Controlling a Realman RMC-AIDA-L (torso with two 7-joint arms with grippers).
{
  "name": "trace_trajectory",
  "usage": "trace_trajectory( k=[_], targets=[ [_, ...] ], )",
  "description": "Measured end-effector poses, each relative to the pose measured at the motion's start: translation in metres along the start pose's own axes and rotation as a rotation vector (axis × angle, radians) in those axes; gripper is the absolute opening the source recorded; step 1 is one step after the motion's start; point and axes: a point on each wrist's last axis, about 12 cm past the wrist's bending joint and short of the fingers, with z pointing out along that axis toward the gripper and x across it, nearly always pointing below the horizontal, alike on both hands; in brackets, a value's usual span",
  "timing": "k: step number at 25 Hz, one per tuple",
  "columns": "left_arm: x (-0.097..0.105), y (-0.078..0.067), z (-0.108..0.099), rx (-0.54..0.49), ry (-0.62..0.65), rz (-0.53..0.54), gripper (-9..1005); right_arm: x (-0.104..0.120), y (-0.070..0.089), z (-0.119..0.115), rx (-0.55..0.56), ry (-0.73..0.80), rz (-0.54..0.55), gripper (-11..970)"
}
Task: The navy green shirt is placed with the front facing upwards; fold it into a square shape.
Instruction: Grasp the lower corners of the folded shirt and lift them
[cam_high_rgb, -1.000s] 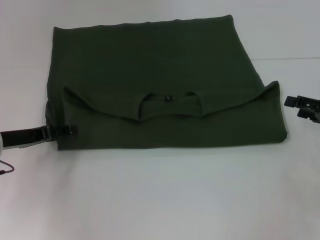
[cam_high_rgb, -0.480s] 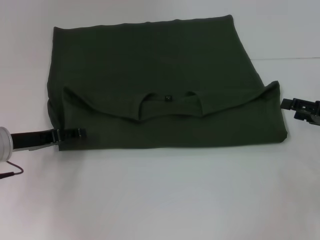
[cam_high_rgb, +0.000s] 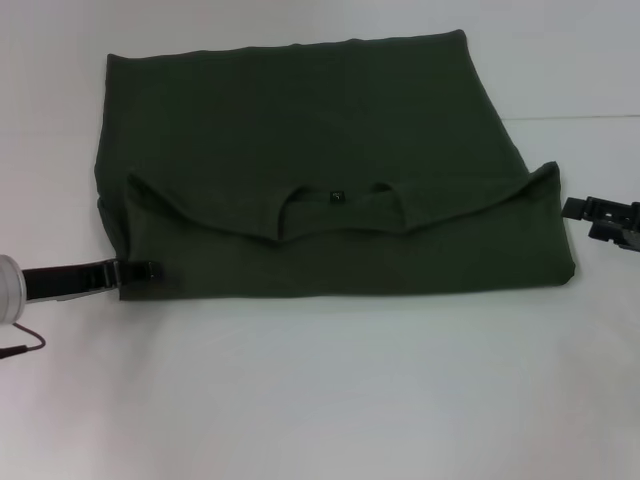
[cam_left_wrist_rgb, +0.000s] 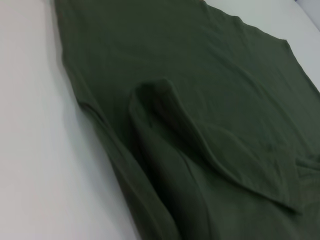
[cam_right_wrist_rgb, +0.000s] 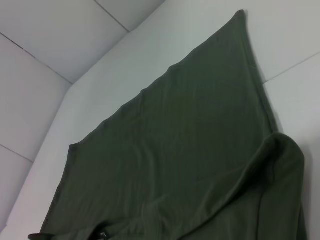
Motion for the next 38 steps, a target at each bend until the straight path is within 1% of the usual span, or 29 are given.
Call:
trace_trajectory(
  k=[1,12,15,18,20,23,27,29,34,38],
  targets=[
    [0.0,0.0,0.0,-0.001,0.0,0.003,739,0.0,0.0,0.0,0.0,0.0,0.001,808],
    [0.001,-0.003,0.005,-0.011,0.006,0.025,283,0.001,0.0,-0.001,-0.002,0.003,0.002,809],
    [0.0,-0.003,0.005,-0.012,0.005,0.03,64,0.001,0.0,0.0,-0.004,0.006,0.0,809],
    [0.001,-0.003,0.004,-0.012,0.005,0.032,42,-0.001,0.003,0.0,-0.015,0.01,-0.006,809],
    [0.001,-0.002,0.004,-0.013,0.005,0.031,28,-0.007,0.007,-0.001,-0.024,0.02,-0.02,809],
    [0.001,-0.002,0.004,-0.014,0.004,0.031,28,-0.025,0.016,-0.005,-0.003,0.056,-0.038,809],
    [0.001,-0.002,0.003,-0.012,0.005,0.035,28,-0.055,0.032,-0.009,0.083,0.121,-0.045,809],
    [0.001,-0.002,0.003,-0.012,0.005,0.039,29,-0.065,0.036,-0.008,0.133,0.154,-0.045,809],
    [0.001,-0.003,0.003,-0.007,0.004,0.046,29,-0.076,0.044,0.001,0.245,0.238,-0.054,808],
    [0.001,-0.002,0.003,-0.008,0.004,0.047,29,-0.078,0.047,0.009,0.332,0.295,-0.075,808]
  ],
)
